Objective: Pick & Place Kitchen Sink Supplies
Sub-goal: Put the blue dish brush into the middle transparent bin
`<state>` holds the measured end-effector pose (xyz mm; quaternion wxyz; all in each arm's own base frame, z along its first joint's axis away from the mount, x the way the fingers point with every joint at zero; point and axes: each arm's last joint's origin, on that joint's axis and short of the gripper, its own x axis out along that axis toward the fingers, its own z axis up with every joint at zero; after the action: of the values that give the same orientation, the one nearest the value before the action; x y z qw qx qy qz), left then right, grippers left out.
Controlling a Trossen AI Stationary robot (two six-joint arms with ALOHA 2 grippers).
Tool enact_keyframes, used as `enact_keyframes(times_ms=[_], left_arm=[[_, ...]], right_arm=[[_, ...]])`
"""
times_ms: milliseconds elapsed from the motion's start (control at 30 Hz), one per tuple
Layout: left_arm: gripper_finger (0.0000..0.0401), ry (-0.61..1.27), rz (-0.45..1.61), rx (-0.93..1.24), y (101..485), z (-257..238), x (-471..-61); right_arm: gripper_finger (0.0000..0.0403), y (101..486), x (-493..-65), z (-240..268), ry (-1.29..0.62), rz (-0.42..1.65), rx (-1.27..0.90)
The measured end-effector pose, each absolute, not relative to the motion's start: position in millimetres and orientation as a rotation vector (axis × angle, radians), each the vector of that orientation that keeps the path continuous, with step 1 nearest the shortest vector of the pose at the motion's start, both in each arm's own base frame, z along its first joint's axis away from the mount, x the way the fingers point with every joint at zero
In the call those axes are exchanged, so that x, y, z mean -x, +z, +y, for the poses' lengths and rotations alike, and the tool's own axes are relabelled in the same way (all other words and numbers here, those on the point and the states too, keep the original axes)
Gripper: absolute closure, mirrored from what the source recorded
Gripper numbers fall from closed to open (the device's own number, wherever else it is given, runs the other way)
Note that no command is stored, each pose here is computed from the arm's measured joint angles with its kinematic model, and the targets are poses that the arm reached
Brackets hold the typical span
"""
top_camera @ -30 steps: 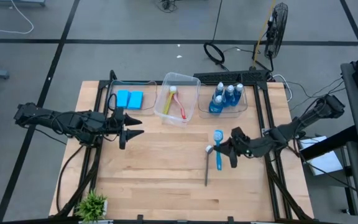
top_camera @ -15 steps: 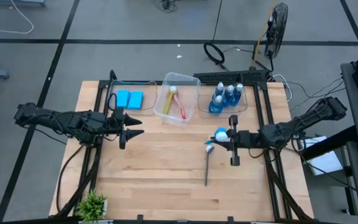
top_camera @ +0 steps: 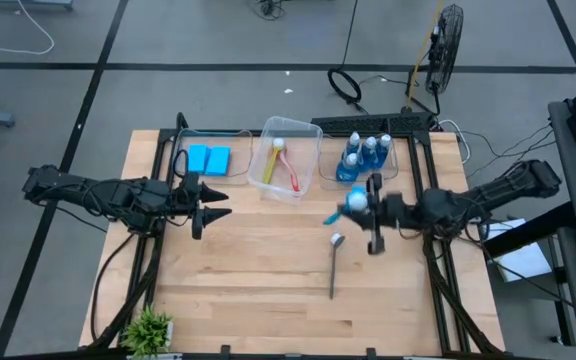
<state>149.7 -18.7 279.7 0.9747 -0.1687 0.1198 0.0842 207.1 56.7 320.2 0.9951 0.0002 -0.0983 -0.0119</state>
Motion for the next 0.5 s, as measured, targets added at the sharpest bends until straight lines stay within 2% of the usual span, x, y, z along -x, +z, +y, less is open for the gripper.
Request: enact_keyframes(times_ms=[200, 367, 500], left_arm=[[0.0178, 0.172, 0.240, 0.358, 279.7, -18.8, -149.7], [0.0178, 0.172, 0.240, 0.363, 279.6, -18.8, -149.8], [0.0178, 0.173, 0.240, 0.364, 279.5, -18.8, -150.2]], right_arm=[[0.0394, 317.9, -213.8, 28.0, -0.201, -0.216, -0.328], [0.0394, 320.8, -223.2, 5.0, -0.188, -0.239, -0.504], [0.0394, 331.0, -237.4, -11.7, -0.182, -0.200, -0.526]])
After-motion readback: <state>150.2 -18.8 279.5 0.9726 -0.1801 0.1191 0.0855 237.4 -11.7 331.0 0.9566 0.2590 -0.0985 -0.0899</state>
